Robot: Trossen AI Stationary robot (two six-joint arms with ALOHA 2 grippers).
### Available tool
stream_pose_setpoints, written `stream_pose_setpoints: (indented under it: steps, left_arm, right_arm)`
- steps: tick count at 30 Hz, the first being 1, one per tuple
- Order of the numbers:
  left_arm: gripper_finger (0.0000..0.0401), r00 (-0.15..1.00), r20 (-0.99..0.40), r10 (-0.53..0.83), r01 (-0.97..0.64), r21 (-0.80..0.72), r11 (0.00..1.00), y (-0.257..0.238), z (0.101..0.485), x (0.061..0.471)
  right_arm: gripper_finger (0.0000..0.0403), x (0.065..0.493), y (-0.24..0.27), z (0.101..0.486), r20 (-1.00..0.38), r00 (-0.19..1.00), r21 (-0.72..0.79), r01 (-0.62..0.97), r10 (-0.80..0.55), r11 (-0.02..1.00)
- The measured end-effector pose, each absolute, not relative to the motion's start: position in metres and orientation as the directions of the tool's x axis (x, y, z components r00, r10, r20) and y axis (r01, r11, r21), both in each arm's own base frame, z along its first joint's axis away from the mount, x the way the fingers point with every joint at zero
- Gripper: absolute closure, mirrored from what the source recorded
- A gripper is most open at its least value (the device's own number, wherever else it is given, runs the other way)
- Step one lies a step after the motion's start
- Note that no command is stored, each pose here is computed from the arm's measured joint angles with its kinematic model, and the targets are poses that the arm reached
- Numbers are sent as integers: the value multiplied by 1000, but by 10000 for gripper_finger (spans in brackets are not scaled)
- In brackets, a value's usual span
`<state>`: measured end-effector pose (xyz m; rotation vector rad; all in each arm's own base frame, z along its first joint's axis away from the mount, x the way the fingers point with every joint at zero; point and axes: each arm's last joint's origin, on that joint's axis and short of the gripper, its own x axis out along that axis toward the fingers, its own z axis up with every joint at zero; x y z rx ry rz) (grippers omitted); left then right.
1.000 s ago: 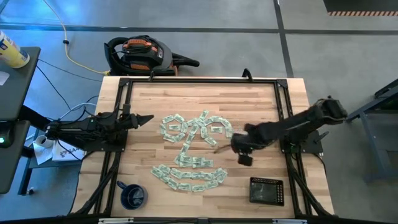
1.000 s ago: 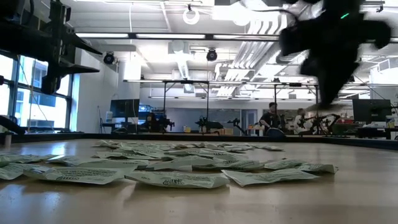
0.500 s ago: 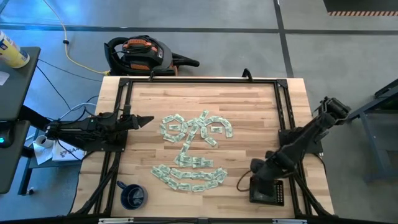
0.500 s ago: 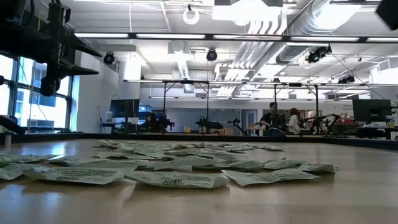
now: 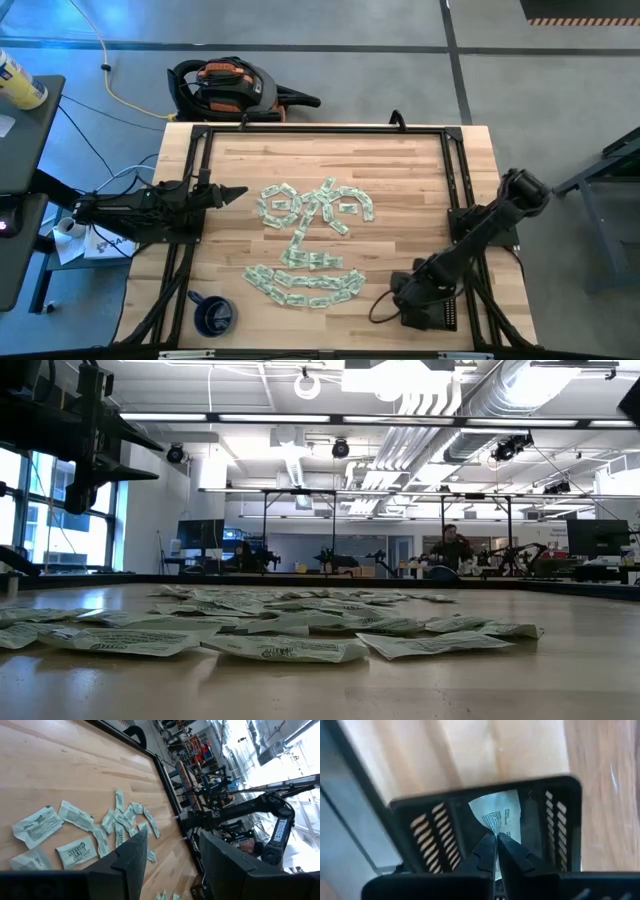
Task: Pick and place Stevia / Truvia into bins
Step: Put the stevia packet into the black bin
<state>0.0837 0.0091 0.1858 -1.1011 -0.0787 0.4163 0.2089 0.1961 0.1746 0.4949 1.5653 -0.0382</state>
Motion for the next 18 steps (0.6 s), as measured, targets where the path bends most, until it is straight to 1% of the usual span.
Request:
stream_pose_setpoints:
  steps: [3,6,14,18]
  left_arm:
    - [186,920,-142,365,-286,-880,378,9,186,84]
    - [186,920,-142,365,-285,-881,378,9,186,84]
    - [186,920,-142,365,-285,-881,377,9,186,84]
    - [186,920,-142,365,-285,-882,376,9,186,84]
  right_arm:
    - [367,212,194,170,-971,48,236,365,235,901]
    - [334,212,192,170,-979,71,206,365,193,908]
    - [243,210,172,168,-999,35,23,348,11,937]
    - [212,218,160,168,-999,38,0,307,-12,952]
